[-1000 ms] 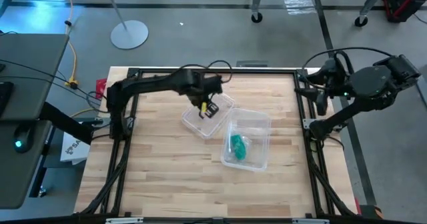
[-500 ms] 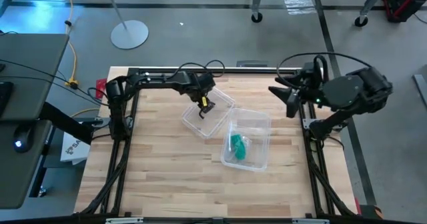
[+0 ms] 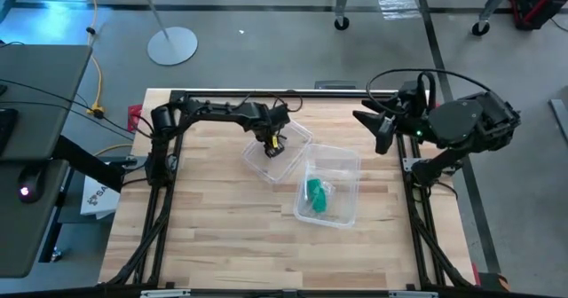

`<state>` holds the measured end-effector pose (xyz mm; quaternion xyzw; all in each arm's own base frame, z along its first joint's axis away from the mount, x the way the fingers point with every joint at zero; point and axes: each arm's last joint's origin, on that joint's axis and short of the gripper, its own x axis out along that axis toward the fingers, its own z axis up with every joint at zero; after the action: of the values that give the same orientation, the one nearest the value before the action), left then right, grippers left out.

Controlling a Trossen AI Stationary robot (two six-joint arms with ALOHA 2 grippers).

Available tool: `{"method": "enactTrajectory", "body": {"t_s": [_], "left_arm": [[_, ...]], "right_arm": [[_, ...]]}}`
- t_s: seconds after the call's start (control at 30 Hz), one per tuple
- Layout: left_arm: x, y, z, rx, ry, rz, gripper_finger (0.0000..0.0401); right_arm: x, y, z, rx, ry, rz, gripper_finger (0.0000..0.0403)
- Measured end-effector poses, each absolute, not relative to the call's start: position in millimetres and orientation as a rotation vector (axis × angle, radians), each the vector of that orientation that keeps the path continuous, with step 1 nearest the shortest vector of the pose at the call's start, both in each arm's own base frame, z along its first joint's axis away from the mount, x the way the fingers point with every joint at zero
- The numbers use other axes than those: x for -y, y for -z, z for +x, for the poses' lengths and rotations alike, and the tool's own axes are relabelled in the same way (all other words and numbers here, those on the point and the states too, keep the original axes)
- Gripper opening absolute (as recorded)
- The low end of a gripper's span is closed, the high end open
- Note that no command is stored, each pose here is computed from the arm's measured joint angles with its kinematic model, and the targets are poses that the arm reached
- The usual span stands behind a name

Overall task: Roll bandage
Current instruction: Close the transparent bin

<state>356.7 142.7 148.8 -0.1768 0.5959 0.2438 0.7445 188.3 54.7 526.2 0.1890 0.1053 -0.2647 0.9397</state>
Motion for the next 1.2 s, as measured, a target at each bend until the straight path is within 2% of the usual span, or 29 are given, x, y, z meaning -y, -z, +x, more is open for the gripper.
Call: {"method": "enactTrajectory", "body": {"t_s": [0.17, 0.3, 0.4, 0.53, 0.6, 0.73, 0.93, 1.03, 1.2], "left_arm": [[-138.3, -145.9, 355.6, -1.371, -0.556, -0.216, 0.0175], [-131.6, -141.9, 354.6, -1.449, -0.531, -0.057, 0.0155], [-126.7, -141.4, 354.8, -1.483, -0.496, 0.021, 0.0117], [-119.9, -143.6, 354.8, -1.512, -0.408, 0.087, 0.0036], [-116.9, -147.5, 353.6, -1.522, -0.379, 0.107, 0.0011], [-108.6, -163.0, 348.5, -1.526, -0.365, 0.122, 0.0001], [-91.4, -224.8, 333.2, -1.369, -0.403, 0.132, 0.0], [-84.8, -252.4, 322.4, -1.271, -0.399, 0.055, 0.0], [-96.8, -252.5, 320.2, -1.25, -0.286, -0.017, 0.0027]], "right_arm": [[-54.3, -526.7, 187.2, -0.214, 0.538, 0.388, 0.0206], [-54.3, -526.6, 187.1, -0.219, 0.534, 0.375, 0.0206], [-54.4, -526.6, 187.0, -0.223, 0.529, 0.366, 0.0206], [-54.4, -526.1, 186.9, -0.23, 0.526, 0.361, 0.0206], [-54.3, -525.8, 186.7, -0.235, 0.526, 0.356, 0.0206], [-54.6, -525.5, 186.7, -0.252, 0.511, 0.322, 0.0206], [-52.5, -525.3, 187.1, -0.268, 0.516, 0.25, 0.0206], [-49.4, -524.7, 187.5, -0.279, 0.53, 0.228, 0.0206], [-42.9, -521.4, 187.4, -0.313, 0.559, 0.211, 0.0206]]}}
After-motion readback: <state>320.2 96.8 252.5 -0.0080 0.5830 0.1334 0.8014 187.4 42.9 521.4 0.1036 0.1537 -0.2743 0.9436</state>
